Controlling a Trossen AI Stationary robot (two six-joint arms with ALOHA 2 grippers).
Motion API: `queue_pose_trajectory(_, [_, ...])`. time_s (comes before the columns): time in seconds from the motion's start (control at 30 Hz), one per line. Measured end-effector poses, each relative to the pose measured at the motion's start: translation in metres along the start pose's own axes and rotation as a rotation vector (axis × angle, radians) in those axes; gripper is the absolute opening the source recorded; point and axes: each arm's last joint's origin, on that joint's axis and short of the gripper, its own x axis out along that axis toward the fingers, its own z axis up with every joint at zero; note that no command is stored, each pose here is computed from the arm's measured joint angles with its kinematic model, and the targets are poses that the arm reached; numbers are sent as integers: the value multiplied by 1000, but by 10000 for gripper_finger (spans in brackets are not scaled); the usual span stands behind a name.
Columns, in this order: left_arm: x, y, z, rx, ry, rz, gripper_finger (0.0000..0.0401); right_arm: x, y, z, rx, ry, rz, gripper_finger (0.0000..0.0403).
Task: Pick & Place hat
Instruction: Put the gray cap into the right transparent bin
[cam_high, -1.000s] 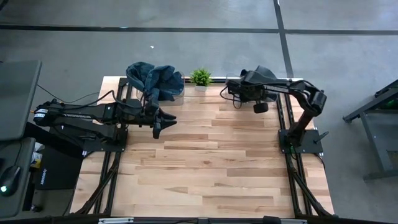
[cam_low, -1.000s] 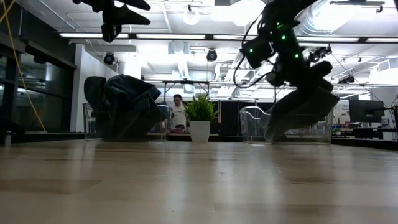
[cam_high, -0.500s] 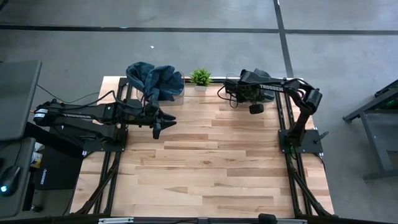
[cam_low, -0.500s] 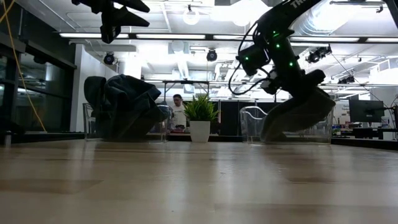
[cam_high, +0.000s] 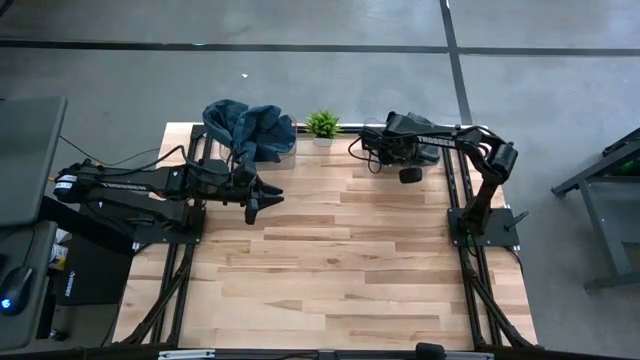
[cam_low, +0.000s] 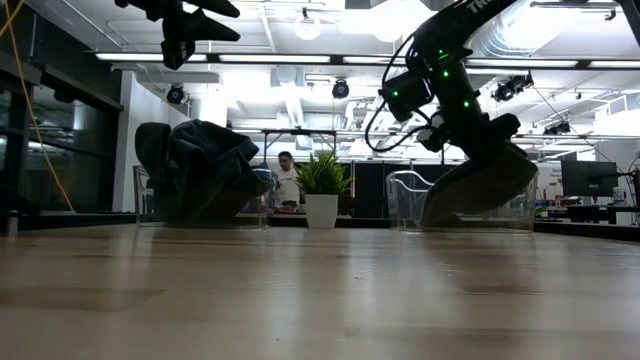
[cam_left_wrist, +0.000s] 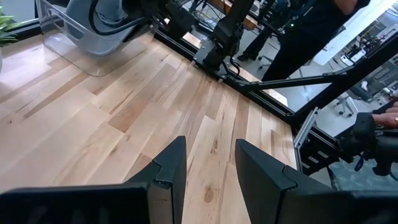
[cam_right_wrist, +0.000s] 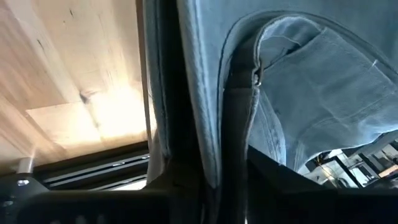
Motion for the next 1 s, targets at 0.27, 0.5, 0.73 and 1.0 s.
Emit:
queue_pose_trajectory(0.27, [0, 0, 0, 0, 0, 0, 115, 0, 1, 0, 37, -7, 29, 152])
queue_pose_trajectory(0.5, [0, 0, 0, 0, 0, 0, 115, -1, 3, -2, 81, -1, 58, 218])
queue_pose_trajectory(0.73, [0, 0, 0, 0, 1, -3, 115, -7, 5, -1, 69, -9, 49, 244])
queue_pose_trajectory(1.0, [0, 0, 0, 0, 1, -2, 115, -48, -17, -6, 145, -125, 1, 245])
